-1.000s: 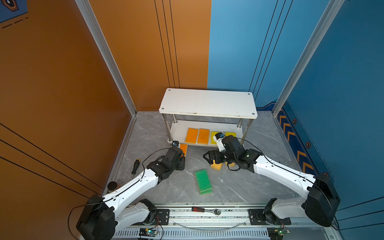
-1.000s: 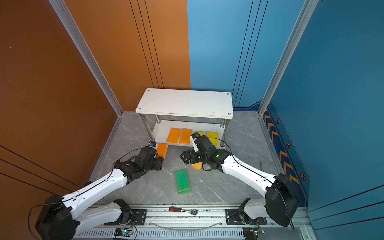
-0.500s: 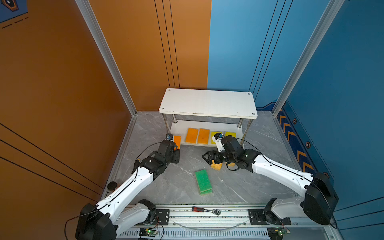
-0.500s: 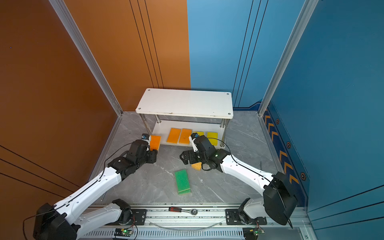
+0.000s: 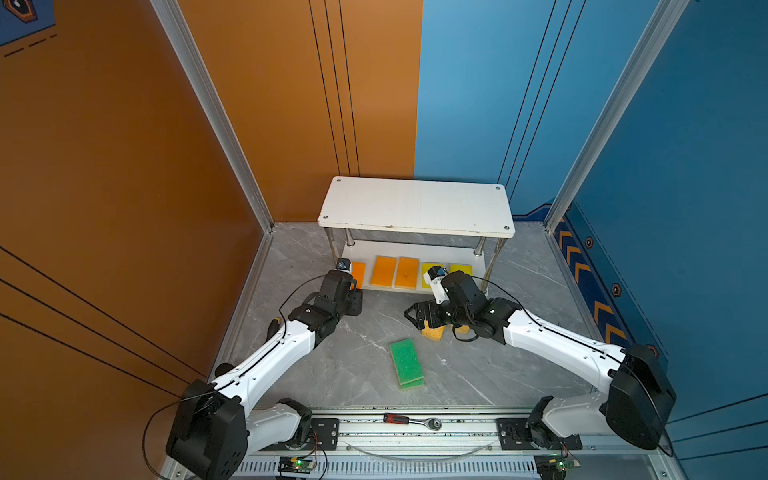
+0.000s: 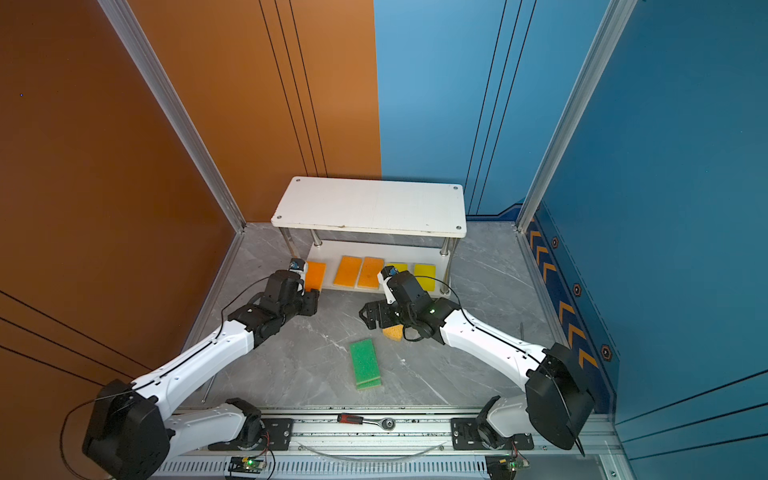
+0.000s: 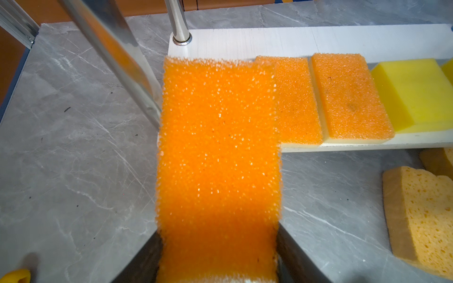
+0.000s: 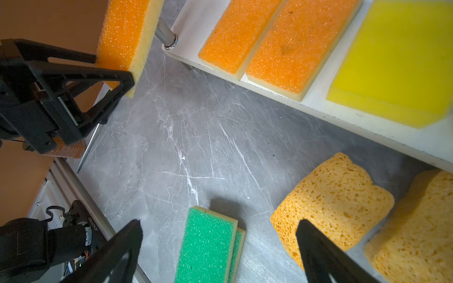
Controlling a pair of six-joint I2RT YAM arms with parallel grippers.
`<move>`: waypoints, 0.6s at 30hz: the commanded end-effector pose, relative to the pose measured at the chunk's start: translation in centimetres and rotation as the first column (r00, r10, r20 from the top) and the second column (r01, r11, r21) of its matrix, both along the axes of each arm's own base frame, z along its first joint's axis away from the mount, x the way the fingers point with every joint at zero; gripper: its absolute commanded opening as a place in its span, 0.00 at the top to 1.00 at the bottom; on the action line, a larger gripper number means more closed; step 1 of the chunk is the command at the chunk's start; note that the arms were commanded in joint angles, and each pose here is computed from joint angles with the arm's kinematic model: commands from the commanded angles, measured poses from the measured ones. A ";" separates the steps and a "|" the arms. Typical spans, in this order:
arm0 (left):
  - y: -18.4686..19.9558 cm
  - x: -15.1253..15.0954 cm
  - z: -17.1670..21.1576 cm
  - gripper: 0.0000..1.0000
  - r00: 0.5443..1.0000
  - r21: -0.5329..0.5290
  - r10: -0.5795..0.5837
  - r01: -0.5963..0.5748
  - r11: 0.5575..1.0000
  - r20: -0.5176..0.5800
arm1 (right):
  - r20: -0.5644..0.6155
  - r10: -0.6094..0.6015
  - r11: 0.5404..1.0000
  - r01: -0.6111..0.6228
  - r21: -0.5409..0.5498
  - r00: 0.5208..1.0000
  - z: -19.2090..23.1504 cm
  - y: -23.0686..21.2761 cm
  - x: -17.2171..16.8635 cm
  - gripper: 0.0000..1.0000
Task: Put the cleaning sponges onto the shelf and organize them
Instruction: 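Grasp the orange scrub sponge with the left gripper and carry it onto the shelf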
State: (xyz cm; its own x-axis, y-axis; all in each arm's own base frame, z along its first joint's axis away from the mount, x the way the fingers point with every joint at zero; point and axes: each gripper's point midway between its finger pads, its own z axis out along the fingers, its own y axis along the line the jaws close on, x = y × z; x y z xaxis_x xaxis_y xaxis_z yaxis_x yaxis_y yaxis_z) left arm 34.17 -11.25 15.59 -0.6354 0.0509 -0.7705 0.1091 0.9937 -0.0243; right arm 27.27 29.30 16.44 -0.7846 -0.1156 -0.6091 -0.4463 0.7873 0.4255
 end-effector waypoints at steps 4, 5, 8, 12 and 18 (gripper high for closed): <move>-1.2 2.7 1.7 0.37 0.998 -0.029 -0.023 0.025 0.999 0.064 | 0.003 0.004 1.000 -0.005 0.026 1.000 0.8 0.7 0.1 0.03; -1.3 3.1 1.5 0.37 0.998 -0.028 -0.022 0.024 0.999 0.060 | 0.004 0.006 1.000 -0.006 0.027 1.000 0.8 0.7 0.1 0.03; -1.3 4.0 0.9 0.37 0.999 -0.023 -0.014 0.015 1.000 0.048 | 0.008 0.005 1.000 -0.005 0.028 1.000 1.0 0.8 0.0 0.03; -1.4 5.2 0.0 0.36 1.000 -0.006 -0.016 0.016 1.000 0.022 | 0.007 0.003 1.000 -0.003 0.026 1.000 1.0 0.6 -0.1 0.03; -1.6 7.0 -1.4 0.35 1.000 -0.020 -0.018 0.018 1.000 -0.019 | 0.005 0.004 1.000 -0.004 0.022 1.000 0.9 0.6 -0.2 0.03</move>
State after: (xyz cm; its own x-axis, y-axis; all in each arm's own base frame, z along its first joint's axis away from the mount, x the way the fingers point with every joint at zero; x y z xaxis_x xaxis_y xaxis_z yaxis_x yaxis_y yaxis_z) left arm 40.04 -12.24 13.66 -0.6605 0.0445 -0.7495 0.0993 0.9947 -0.0284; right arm 27.04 29.50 16.46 -0.7835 -0.1214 -0.6094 -0.4524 0.7837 0.4255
